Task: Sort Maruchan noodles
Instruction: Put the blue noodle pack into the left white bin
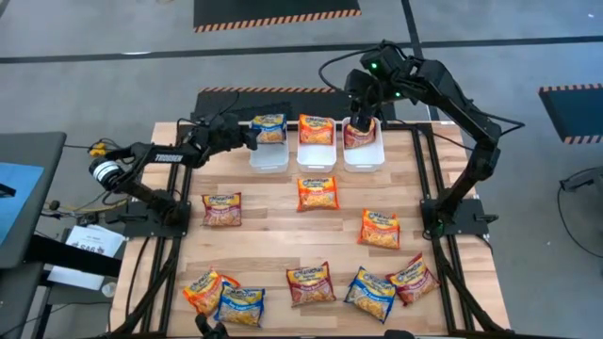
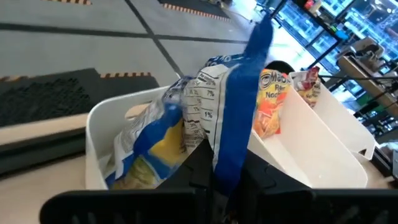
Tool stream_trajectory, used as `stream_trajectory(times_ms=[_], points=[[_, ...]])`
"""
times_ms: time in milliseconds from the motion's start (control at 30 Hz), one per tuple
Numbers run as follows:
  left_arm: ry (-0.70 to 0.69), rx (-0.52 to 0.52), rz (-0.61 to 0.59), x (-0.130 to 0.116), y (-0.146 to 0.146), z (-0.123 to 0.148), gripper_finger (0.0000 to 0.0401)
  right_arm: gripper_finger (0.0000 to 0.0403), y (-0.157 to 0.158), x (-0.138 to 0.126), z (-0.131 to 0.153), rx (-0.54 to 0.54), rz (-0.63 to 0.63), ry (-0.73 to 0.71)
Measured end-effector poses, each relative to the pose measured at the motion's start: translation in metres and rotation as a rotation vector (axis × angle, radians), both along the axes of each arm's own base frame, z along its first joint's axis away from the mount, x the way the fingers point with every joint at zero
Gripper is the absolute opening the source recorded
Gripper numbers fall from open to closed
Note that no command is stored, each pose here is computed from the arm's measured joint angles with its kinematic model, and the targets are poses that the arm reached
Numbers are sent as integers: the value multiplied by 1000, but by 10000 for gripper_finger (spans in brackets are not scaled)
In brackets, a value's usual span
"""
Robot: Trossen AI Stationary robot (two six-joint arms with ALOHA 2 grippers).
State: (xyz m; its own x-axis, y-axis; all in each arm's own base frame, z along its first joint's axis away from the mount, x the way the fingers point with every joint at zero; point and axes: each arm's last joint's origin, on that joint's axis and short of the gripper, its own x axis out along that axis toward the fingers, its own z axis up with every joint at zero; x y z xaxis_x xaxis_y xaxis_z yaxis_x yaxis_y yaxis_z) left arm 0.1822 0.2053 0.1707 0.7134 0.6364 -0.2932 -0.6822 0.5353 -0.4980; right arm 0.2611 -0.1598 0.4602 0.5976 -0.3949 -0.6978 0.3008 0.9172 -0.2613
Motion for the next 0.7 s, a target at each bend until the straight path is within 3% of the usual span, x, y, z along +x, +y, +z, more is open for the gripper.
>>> stream_trajectory(times_ms=[333, 567, 700], points=[[14, -49, -29, 0, -1, -5, 63, 182, 0, 0, 0, 2, -2, 0], [66, -141, -108, -5, -4, -14, 117, 182, 0, 0, 0, 2, -1, 0], [66, -138, -90, -7, -1, -14, 152, 182, 0, 0, 0, 1, 0, 0]])
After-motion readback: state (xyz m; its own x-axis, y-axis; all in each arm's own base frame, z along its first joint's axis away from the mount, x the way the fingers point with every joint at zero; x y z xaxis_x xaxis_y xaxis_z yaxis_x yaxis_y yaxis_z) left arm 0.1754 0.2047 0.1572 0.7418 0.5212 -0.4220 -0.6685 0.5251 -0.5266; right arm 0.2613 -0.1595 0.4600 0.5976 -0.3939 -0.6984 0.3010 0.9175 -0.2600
